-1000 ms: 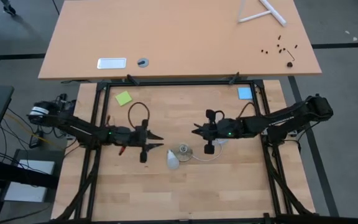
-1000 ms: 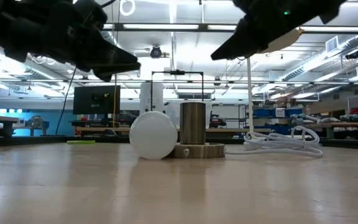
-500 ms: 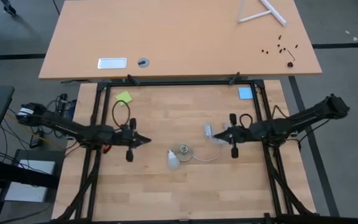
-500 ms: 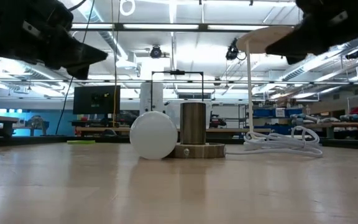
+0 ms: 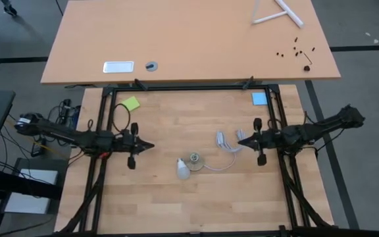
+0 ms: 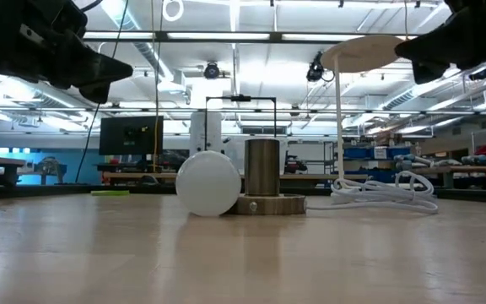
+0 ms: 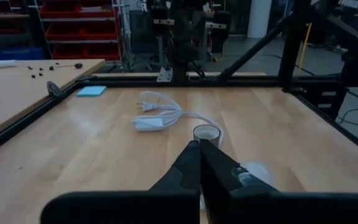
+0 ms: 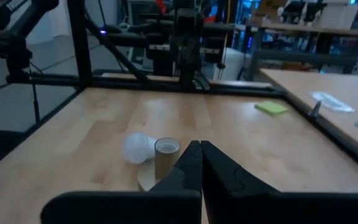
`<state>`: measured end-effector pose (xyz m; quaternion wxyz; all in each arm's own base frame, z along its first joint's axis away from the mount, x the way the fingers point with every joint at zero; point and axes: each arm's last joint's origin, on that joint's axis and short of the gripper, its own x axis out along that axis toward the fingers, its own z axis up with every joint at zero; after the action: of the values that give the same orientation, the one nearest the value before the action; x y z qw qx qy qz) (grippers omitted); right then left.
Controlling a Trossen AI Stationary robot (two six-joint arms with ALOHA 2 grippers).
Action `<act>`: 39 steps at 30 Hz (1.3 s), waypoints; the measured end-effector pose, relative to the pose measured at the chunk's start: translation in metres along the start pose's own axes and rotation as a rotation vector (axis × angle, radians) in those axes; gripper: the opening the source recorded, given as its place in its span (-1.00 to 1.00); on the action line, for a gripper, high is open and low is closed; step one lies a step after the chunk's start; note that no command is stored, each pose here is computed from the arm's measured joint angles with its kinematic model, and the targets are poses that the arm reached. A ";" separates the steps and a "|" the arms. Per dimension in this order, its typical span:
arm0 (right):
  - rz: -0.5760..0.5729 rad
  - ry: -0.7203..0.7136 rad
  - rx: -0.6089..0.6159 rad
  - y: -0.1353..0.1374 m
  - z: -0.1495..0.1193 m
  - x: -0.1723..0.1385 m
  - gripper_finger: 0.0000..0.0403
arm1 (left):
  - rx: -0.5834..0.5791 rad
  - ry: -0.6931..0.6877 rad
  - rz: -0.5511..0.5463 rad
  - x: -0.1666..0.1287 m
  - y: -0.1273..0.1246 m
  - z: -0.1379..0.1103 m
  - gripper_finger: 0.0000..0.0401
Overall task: Screw lightbulb
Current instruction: Return to Home Position
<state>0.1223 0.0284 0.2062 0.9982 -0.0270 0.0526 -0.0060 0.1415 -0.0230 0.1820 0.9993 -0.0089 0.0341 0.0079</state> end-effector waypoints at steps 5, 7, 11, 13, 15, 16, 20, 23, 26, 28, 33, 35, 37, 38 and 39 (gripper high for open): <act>-0.002 -0.039 -0.005 -0.005 0.003 -0.014 -0.97 | -0.017 0.016 0.016 -0.009 0.002 0.000 -0.98; -0.001 -0.056 0.005 -0.007 0.003 -0.021 -0.97 | -0.023 0.015 0.021 -0.013 0.003 0.001 -0.98; 0.040 -0.110 0.027 -0.010 0.004 -0.035 -0.97 | -0.028 -0.005 0.025 -0.021 0.006 0.003 -0.98; 0.061 -0.162 0.029 -0.012 0.005 -0.041 -0.97 | -0.031 -0.041 0.026 -0.025 0.007 0.005 -0.98; 0.065 -0.185 0.010 -0.012 0.004 -0.043 -0.97 | -0.035 -0.088 0.036 -0.027 0.009 0.001 -0.98; 0.065 -0.177 -0.005 -0.012 0.004 -0.043 -0.97 | -0.040 -0.102 0.029 -0.027 0.010 -0.003 -0.98; 0.066 -0.203 -0.002 -0.012 0.003 -0.042 -0.97 | -0.075 -0.096 0.020 -0.026 0.014 -0.012 -0.99; 0.083 -0.221 -0.002 -0.012 0.000 -0.039 -0.97 | -0.070 -0.104 0.042 -0.025 0.018 -0.012 -0.99; 0.069 -0.252 0.002 -0.013 -0.001 -0.037 -0.97 | -0.050 -0.131 0.034 -0.025 0.021 -0.009 -0.99; 0.076 -0.262 0.000 -0.014 -0.003 -0.036 -0.98 | -0.047 -0.132 0.033 -0.025 0.023 -0.009 -0.99; 0.091 -0.273 0.005 -0.018 -0.004 -0.035 -0.99 | -0.035 -0.133 0.057 -0.025 0.029 -0.009 -0.99; 0.106 -0.257 -0.003 -0.018 -0.003 -0.035 -0.99 | -0.010 -0.143 0.071 -0.026 0.030 -0.008 -0.99; 0.094 -0.235 -0.004 -0.019 0.001 -0.038 -0.99 | 0.005 -0.148 0.085 -0.028 0.030 -0.007 -0.98; 0.080 -0.219 0.005 -0.020 0.003 -0.039 -0.99 | 0.006 -0.141 0.085 -0.029 0.030 -0.008 -0.98; 0.070 -0.207 0.013 -0.020 0.005 -0.041 -0.99 | 0.006 -0.112 0.086 -0.030 0.030 -0.009 -0.98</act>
<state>0.0822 0.0090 0.2163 0.9981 -0.0193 -0.0499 0.0315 0.1104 0.0068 0.1743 0.9984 -0.0038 -0.0216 0.0513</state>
